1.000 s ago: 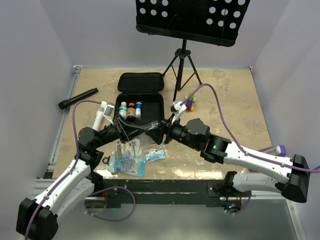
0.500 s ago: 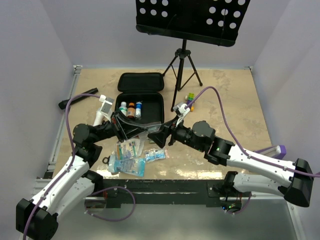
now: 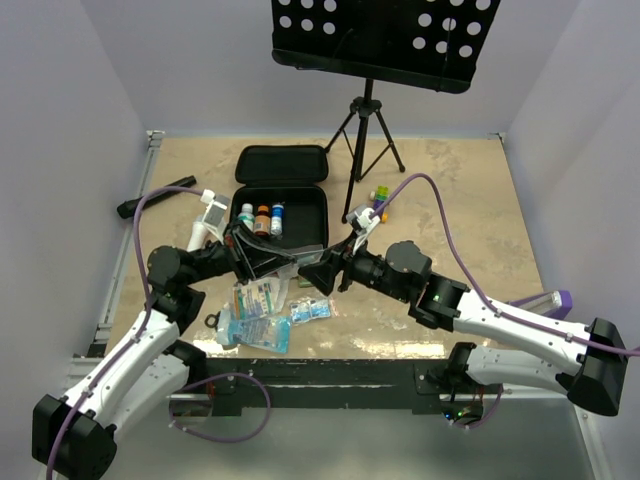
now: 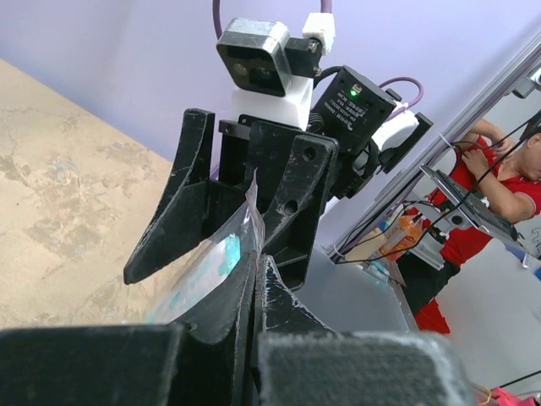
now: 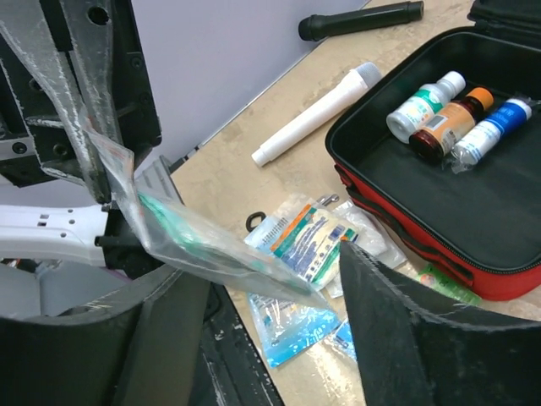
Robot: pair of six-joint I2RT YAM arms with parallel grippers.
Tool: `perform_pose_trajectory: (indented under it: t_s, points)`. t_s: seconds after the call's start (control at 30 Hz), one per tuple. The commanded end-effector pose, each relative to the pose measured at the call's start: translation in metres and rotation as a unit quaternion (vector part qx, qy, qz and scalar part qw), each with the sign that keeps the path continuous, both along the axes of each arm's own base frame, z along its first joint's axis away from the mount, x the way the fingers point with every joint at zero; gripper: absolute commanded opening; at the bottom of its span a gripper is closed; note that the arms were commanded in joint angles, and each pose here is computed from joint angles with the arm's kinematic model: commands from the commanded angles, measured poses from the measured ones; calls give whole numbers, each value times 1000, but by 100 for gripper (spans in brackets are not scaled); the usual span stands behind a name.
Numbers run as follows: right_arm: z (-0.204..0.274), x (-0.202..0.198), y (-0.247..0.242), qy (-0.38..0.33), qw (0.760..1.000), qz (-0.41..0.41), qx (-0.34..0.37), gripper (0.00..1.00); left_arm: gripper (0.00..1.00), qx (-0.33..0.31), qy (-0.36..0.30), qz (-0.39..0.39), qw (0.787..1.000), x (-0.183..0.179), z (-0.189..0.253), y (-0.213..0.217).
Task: Organize the medicine kit
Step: Pick up the medical item at the center of the board.
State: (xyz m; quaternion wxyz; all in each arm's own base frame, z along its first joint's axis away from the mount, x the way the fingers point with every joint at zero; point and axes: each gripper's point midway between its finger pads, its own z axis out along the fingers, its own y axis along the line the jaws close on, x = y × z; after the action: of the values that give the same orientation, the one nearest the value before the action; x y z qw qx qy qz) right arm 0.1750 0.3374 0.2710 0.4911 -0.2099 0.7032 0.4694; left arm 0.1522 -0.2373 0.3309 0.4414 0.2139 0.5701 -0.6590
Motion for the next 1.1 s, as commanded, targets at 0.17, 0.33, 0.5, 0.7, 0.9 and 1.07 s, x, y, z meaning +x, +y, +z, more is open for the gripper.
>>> perform_pose_trajectory:
  t_s: [0.17, 0.33, 0.5, 0.7, 0.9, 1.07]
  points:
    - [32, 0, -3, -40, 999, 2, 33, 33, 0, -4, -43, -3, 999, -1, 16, -1]
    - [35, 0, -9, -36, 999, -8, 32, 5, 0, 4, -40, 15, 999, 8, 13, -1]
    - [34, 6, -12, -18, 999, -31, 22, 0, 2, 27, -28, 70, 997, 29, 6, 1]
    - [10, 30, -8, 29, 995, -89, -20, 0, 80, 87, 17, 279, 956, 89, -2, 40]
    - [-27, 83, -1, 87, 980, -166, -60, 0, 100, 151, 98, 539, 823, 127, -25, 135]
    - [-71, 150, 0, 128, 962, -217, -108, 0, 98, 210, 134, 576, 778, 125, -52, 157]
